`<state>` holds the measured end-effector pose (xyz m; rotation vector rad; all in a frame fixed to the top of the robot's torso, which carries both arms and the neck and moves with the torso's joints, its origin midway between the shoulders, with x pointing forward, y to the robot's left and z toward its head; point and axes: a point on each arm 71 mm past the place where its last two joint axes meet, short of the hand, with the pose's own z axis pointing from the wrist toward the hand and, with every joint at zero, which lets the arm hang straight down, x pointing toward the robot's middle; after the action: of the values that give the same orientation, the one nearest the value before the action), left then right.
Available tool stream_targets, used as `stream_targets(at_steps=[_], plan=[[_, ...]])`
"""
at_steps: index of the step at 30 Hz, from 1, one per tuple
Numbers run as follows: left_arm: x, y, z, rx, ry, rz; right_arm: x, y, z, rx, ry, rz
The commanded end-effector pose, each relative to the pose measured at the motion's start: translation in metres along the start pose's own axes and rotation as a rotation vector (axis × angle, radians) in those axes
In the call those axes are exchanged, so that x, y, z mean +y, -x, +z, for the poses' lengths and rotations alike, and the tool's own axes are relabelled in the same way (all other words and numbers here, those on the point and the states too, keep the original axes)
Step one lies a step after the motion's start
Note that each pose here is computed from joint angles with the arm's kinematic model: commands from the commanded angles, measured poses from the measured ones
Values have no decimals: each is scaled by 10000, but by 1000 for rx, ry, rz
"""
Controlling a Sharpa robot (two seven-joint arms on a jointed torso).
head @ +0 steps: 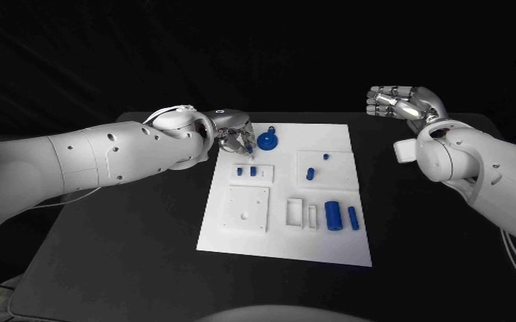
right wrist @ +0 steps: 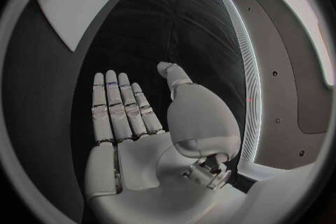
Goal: Assemble the parts on the task board
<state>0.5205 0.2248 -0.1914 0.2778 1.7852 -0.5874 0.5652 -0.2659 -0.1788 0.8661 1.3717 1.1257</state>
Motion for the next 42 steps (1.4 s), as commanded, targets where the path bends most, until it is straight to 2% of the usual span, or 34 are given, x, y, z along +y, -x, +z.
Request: stream_targets(at_steps=[1, 11, 42], plan=[[1, -29, 5, 16, 1, -9, 13, -21, -1, 19, 12, -1], [34, -90, 9, 31, 9, -7, 15, -28, 0, 22, 12, 0], [12, -184, 54, 54, 12, 1, 4, -47, 9, 33, 7, 3]])
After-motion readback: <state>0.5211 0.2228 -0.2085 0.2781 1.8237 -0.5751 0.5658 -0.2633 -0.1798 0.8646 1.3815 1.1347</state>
